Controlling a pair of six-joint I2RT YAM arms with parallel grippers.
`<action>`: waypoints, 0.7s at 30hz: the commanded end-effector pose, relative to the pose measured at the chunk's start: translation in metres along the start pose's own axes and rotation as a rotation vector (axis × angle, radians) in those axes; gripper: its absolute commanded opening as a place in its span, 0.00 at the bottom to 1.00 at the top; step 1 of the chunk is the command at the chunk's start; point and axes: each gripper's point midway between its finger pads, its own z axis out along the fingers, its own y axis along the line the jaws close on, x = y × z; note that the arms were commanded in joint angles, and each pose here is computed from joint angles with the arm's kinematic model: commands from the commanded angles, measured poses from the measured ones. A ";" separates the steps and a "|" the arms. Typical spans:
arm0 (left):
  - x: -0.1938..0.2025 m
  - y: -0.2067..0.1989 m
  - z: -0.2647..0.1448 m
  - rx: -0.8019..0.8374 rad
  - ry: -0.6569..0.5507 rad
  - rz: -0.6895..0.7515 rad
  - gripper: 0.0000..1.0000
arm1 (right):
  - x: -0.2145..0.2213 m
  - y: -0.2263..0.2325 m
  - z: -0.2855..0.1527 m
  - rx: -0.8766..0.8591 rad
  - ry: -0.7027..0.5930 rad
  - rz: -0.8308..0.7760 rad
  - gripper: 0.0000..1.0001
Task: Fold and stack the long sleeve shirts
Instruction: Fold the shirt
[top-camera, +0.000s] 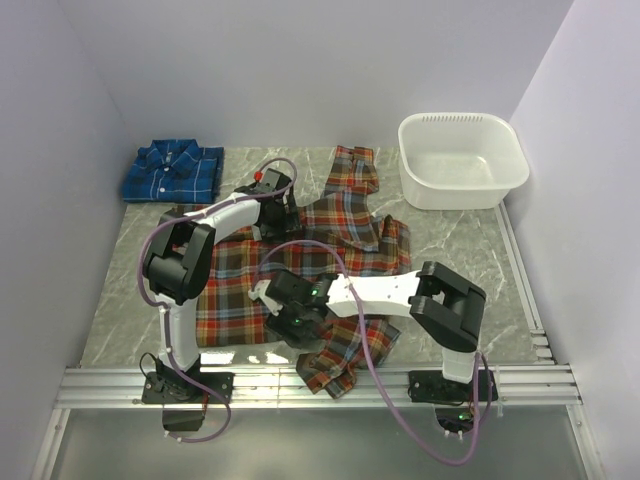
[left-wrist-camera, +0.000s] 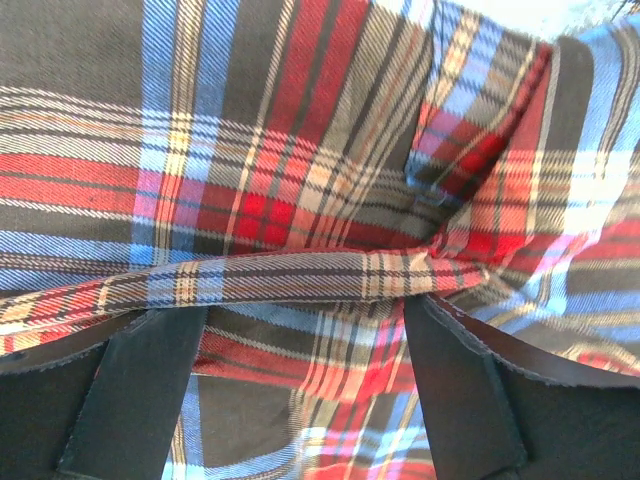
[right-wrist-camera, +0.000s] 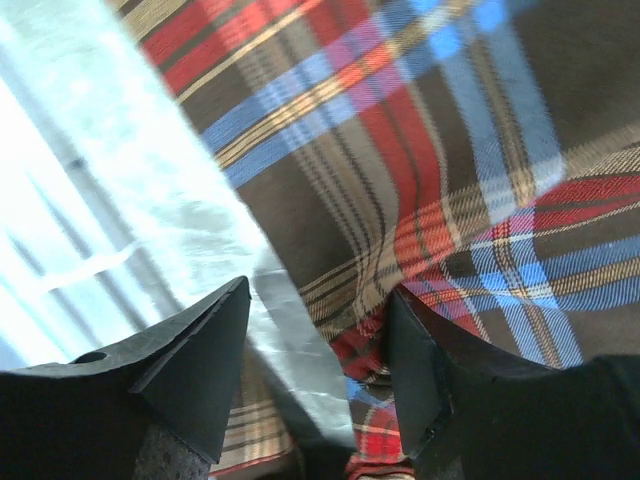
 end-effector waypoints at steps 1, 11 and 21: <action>0.016 0.006 0.023 -0.017 0.044 -0.029 0.87 | 0.011 0.027 -0.005 -0.129 0.083 -0.076 0.63; 0.000 -0.003 0.002 0.017 -0.008 -0.049 0.87 | -0.011 0.024 -0.040 -0.119 -0.007 -0.134 0.67; -0.079 0.003 -0.083 0.045 -0.201 -0.136 0.89 | -0.056 -0.108 -0.120 0.206 -0.300 0.244 0.74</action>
